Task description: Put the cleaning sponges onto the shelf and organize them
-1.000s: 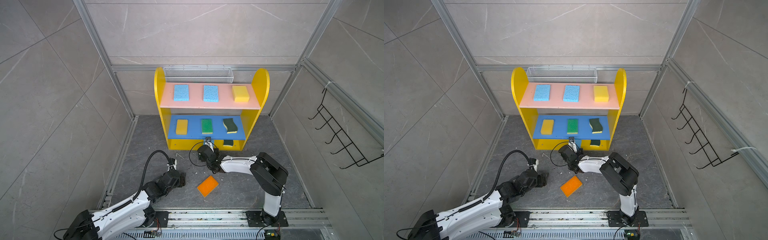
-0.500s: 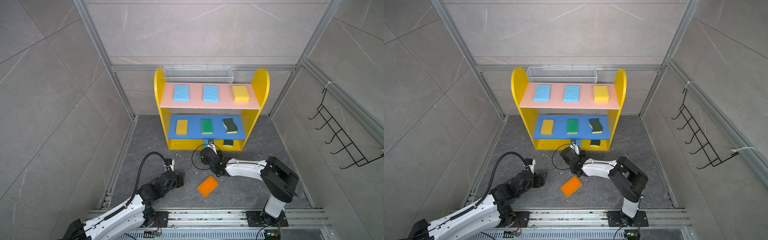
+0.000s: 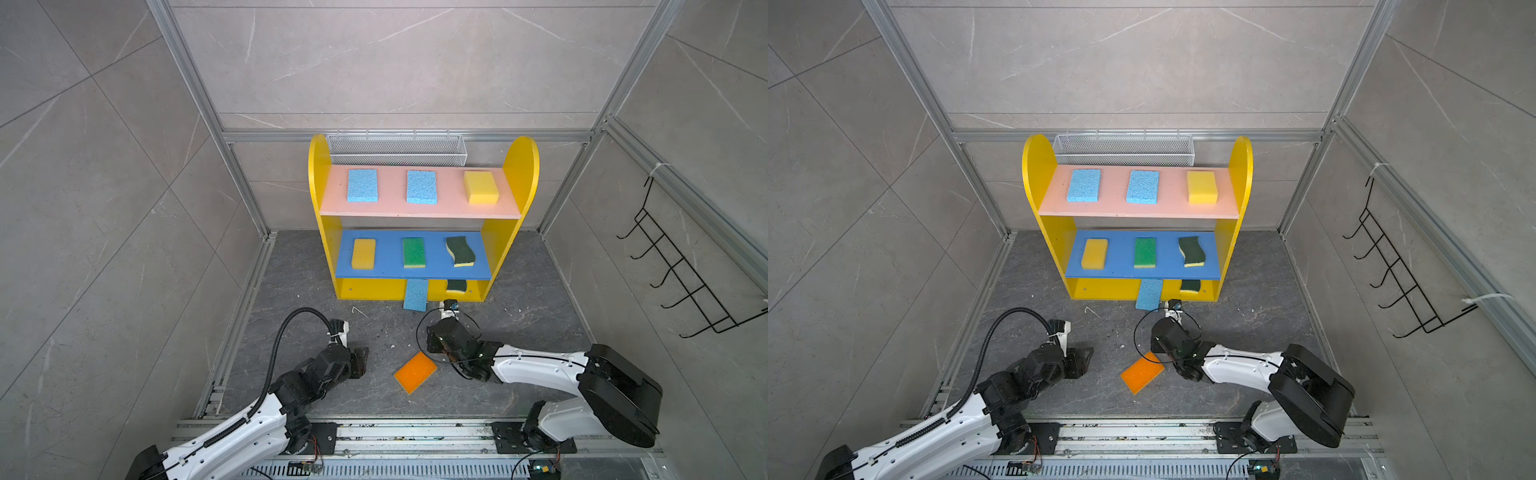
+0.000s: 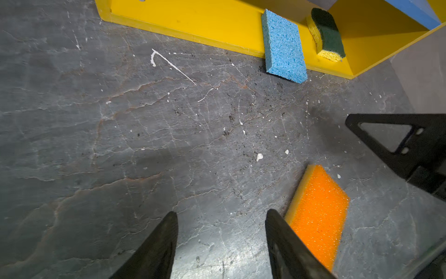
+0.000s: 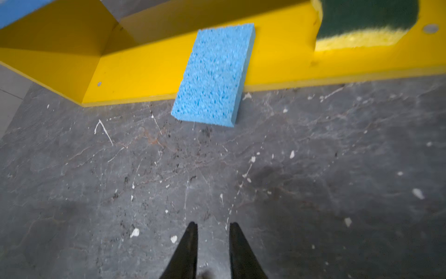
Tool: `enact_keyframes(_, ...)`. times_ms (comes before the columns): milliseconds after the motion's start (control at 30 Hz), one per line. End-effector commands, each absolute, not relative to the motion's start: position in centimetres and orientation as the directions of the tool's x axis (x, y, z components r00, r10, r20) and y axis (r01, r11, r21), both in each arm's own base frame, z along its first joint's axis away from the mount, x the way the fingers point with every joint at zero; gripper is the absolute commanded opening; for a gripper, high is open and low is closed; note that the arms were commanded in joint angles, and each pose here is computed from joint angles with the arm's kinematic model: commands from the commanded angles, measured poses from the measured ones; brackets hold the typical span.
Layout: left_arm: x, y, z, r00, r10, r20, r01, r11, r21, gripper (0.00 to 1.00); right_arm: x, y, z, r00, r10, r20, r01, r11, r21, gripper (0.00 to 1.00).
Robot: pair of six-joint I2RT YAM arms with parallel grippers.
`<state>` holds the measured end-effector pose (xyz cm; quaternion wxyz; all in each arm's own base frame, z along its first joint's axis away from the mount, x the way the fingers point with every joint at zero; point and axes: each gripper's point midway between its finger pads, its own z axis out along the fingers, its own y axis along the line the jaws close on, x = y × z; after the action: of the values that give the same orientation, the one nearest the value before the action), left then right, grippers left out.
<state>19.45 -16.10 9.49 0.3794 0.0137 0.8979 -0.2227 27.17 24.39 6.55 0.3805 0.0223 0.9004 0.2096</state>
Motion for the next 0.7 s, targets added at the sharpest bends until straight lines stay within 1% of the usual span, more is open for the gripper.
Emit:
enact_keyframes(0,20.0,-17.5,10.6,-0.693,-0.169,-0.701,0.237,0.865,-0.442,0.57,27.9,26.0,7.1,-0.719,0.365,-0.591,-0.104,0.786,0.610,0.20)
enact_keyframes(67,20.1,-17.8,10.6,-0.692,-0.171,-0.701,0.241,0.861,-0.448,0.56,28.2,26.3,6.5,-0.724,0.385,-0.573,-0.097,0.765,0.636,0.18)
enact_keyframes(167,20.3,-17.8,10.5,-0.691,-0.171,-0.702,0.237,0.864,-0.444,0.56,28.7,26.9,6.0,-0.731,0.379,-0.568,-0.097,0.766,0.635,0.15)
enact_keyframes(267,20.4,-17.5,10.3,-0.688,-0.172,-0.705,0.227,0.872,-0.434,0.56,29.3,27.1,5.5,-0.724,0.396,-0.565,-0.088,0.759,0.645,0.15)
enact_keyframes(500,20.6,-17.1,9.9,-0.681,-0.176,-0.711,0.210,0.884,-0.419,0.56,31.0,26.5,2.9,-0.703,0.493,-0.512,-0.020,0.707,0.707,0.13)
enact_keyframes(667,20.7,-17.1,9.6,-0.681,-0.172,-0.712,0.203,0.889,-0.410,0.55,32.0,26.9,2.0,-0.688,0.540,-0.484,0.001,0.668,0.744,0.12)
